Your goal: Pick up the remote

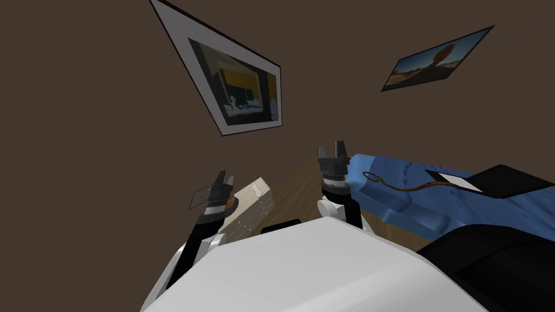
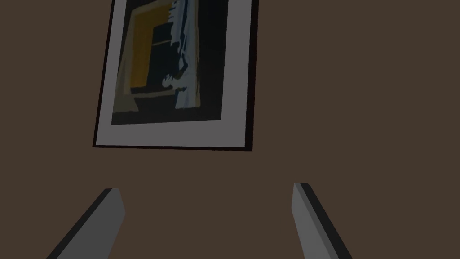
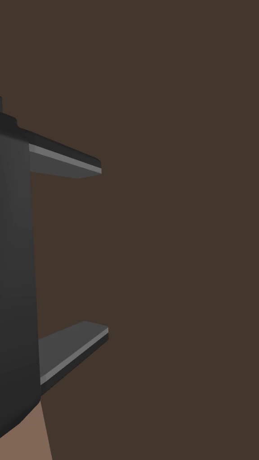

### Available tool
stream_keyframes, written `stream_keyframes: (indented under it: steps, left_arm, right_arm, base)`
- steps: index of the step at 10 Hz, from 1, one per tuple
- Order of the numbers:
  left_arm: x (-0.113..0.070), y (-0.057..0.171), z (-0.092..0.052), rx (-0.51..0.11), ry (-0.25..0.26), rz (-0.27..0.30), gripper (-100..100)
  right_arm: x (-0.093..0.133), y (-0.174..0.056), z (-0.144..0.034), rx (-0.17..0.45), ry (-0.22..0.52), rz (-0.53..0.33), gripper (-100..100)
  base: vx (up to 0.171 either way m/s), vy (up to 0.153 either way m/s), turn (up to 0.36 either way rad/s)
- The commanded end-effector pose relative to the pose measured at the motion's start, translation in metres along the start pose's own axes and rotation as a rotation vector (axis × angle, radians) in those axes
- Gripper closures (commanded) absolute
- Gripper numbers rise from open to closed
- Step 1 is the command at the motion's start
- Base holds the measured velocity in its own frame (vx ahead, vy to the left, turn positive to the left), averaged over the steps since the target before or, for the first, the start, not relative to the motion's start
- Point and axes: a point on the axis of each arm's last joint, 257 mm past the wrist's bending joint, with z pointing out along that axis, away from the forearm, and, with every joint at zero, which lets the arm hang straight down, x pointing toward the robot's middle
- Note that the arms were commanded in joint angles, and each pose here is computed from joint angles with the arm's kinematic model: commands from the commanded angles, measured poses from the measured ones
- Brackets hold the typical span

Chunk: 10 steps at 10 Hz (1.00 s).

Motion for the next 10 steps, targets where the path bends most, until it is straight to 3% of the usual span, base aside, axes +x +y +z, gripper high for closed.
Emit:
stream_keyframes:
  steps: [1,3,4,6,7,8,9,10]
  left_arm:
    - [-0.001,0.024,-0.004,-0.075,0.027,0.017,-100]
    - [-0.002,0.067,-0.021,-0.205,0.068,0.042,-100]
    - [-0.002,0.069,-0.021,-0.213,0.067,0.042,-100]
    - [-0.005,0.115,-0.046,-0.354,0.102,0.062,-100]
    - [-0.005,0.118,-0.047,-0.364,0.101,0.062,-100]
    - [-0.007,0.143,-0.064,-0.444,0.116,0.071,-100]
    - [-0.007,0.143,-0.064,-0.444,0.116,0.071,-100]
    - [-0.010,0.167,-0.084,-0.525,0.129,0.079,-100]
  right_arm:
    - [0.000,0.000,0.000,0.000,0.000,0.000,0]
    - [0.000,0.000,0.000,0.000,0.000,0.000,0]
    - [0.000,0.000,0.000,0.000,0.000,0.000,0]
    - [0.000,0.000,0.000,0.000,0.000,0.000,0]
    - [0.000,0.000,0.000,0.000,0.000,0.000,0]
    - [0.000,0.000,0.000,0.000,0.000,0.000,0]
    - [0.000,0.000,0.000,0.000,0.000,0.000,0]
    - [0.000,0.000,0.000,0.000,0.000,0.000,0]
  base:
    - [0.005,-0.022,-0.067]
    - [0.015,-0.040,-0.128]
    - [0.023,-0.028,-0.063]
    - [0.036,-0.030,-0.156]
    - [0.035,-0.022,-0.059]
    - [0.040,-0.028,-0.135]
    - [0.028,-0.019,-0.060]
    - [0.036,-0.029,-0.166]
